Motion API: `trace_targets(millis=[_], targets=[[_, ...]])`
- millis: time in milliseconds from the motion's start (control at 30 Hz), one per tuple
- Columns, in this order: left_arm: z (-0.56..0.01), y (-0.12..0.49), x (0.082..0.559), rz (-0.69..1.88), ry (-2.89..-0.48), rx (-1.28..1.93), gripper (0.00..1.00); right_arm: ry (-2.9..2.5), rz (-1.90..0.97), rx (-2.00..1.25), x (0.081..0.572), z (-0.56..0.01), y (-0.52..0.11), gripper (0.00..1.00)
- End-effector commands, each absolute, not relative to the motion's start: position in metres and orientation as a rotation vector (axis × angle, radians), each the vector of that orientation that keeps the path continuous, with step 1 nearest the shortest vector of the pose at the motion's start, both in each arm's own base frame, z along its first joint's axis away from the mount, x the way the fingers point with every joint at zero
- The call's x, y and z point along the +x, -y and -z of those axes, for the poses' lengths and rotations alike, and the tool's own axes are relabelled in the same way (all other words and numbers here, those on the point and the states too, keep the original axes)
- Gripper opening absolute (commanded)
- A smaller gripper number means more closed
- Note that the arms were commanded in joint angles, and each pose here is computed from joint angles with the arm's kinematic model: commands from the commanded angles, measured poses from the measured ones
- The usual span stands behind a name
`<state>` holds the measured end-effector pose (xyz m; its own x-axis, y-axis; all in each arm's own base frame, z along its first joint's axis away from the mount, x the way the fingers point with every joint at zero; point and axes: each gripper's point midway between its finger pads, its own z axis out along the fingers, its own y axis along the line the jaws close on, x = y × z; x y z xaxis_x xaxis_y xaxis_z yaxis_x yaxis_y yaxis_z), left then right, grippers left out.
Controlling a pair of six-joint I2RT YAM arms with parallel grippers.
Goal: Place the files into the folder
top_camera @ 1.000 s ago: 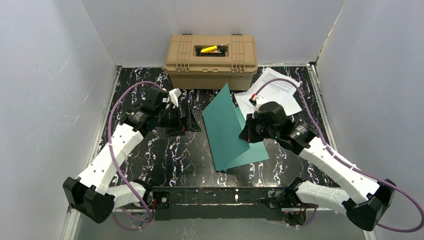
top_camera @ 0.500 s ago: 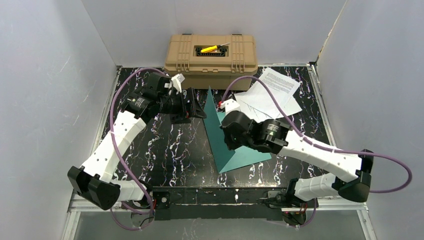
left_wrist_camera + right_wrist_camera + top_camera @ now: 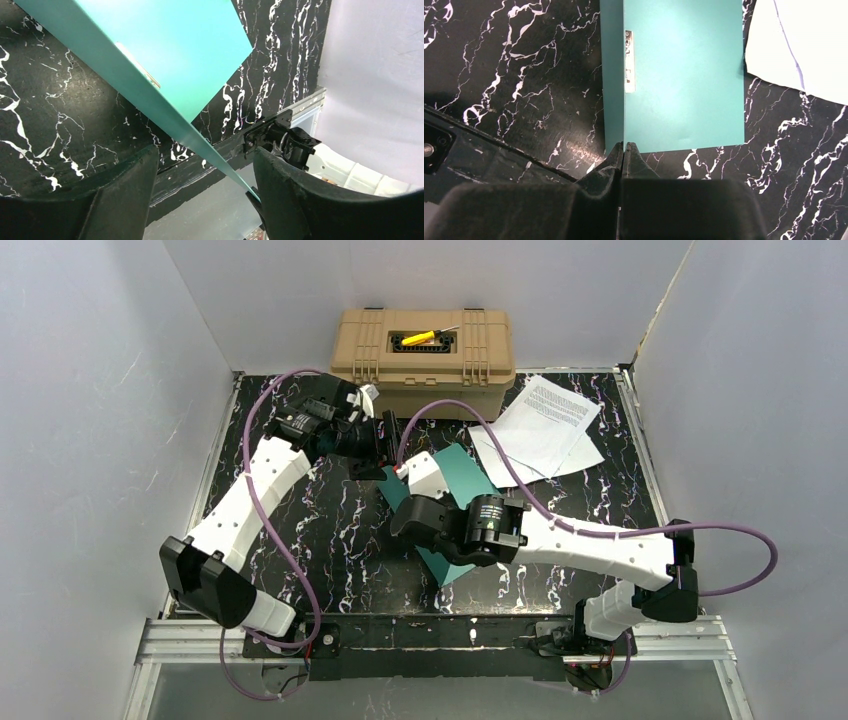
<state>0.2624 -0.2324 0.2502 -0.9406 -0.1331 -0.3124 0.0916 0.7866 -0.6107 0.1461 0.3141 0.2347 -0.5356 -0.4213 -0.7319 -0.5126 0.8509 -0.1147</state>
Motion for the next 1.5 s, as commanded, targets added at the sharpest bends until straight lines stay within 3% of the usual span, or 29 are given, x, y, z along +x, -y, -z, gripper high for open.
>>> trace_targets(millis=[0, 200, 567, 700, 867, 1000, 1333, 1467], targets=[[-0.248, 0.229, 0.256, 0.892, -2.667, 0.0, 0.63, -2.124, -0.125, -0.576, 0.155, -0.261, -0.32, 0.01], [-0.242, 0.228, 0.254, 0.872, -2.692, 0.034, 0.42, -2.086, -0.117, -0.581, 0.149, -0.264, -0.332, 0.01], [-0.231, 0.227, 0.253, 0.854, -2.727, 0.059, 0.14, -2.039, -0.133, -0.613, 0.135, -0.271, -0.356, 0.03], [-0.23, 0.224, 0.255, 0.823, -2.724, 0.073, 0.04, -2.019, -0.178, -0.636, 0.128, -0.278, -0.363, 0.19], [-0.224, 0.223, 0.258, 0.797, -2.732, 0.092, 0.0, -2.013, -0.332, -0.685, 0.114, -0.291, -0.371, 0.55], [-0.218, 0.222, 0.26, 0.775, -2.739, 0.126, 0.0, -1.998, -0.456, -0.689, 0.105, -0.305, -0.366, 0.71], [-0.189, 0.193, 0.253, 0.57, -2.778, 0.137, 0.0, -1.982, -0.441, -0.557, 0.116, -0.289, -0.317, 0.97], [-0.175, 0.179, 0.247, 0.478, -2.805, 0.115, 0.0, -2.0, -0.38, -0.514, 0.122, -0.266, -0.303, 0.99]])
